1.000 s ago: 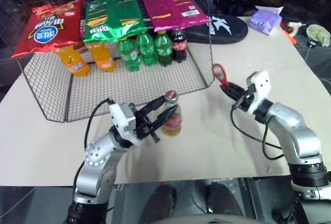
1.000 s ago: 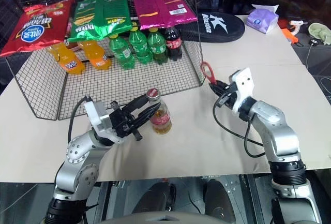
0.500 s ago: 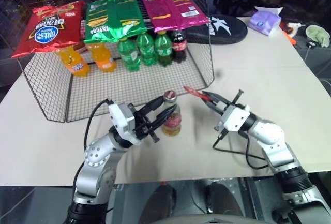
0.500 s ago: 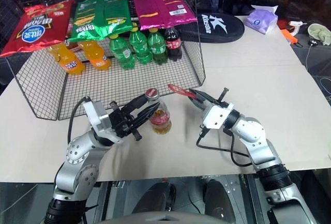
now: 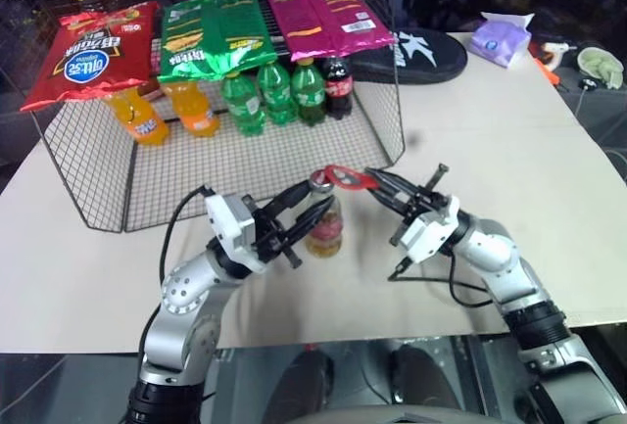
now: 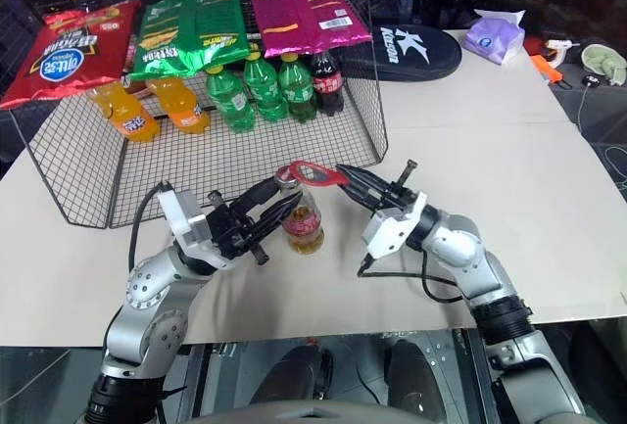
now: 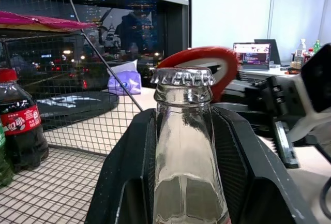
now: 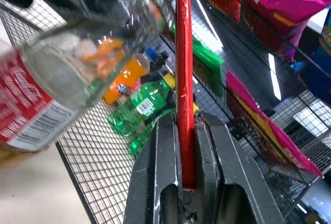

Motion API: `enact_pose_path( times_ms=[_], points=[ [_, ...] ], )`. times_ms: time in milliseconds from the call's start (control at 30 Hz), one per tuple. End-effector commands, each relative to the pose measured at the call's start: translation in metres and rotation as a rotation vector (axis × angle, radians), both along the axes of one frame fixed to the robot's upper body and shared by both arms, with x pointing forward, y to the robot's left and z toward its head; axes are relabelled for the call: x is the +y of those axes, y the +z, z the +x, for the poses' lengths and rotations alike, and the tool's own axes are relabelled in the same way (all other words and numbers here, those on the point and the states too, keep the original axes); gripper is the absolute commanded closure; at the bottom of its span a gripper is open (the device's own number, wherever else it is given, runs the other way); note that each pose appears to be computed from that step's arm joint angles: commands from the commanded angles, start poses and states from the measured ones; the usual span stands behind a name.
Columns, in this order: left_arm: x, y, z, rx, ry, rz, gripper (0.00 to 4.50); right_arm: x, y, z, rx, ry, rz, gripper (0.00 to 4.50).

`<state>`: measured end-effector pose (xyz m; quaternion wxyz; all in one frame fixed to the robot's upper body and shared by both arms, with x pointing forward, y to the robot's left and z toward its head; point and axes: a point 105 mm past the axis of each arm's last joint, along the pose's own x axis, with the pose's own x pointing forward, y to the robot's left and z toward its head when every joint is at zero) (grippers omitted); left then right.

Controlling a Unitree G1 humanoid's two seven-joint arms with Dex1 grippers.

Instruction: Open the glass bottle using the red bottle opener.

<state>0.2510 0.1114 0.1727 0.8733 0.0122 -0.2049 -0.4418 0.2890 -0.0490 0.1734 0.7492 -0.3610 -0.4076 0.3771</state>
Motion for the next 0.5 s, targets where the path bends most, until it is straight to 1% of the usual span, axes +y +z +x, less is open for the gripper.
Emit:
enact_pose_path(
  times_ms=[33,267,500],
  points=[
    [0.000,-0.010,0.003,0.045,0.000,0.015,3.41,0.010,0.000,-0.003,-0.047,0.049,-0.014,4.50],
    [0.001,-0.009,0.005,0.044,0.007,0.014,3.41,0.018,0.001,-0.006,-0.112,0.105,-0.044,4.50],
    [0.000,-0.012,0.005,0.051,0.002,0.020,3.41,0.026,-0.015,-0.009,-0.100,0.146,-0.104,4.50]
  ],
)
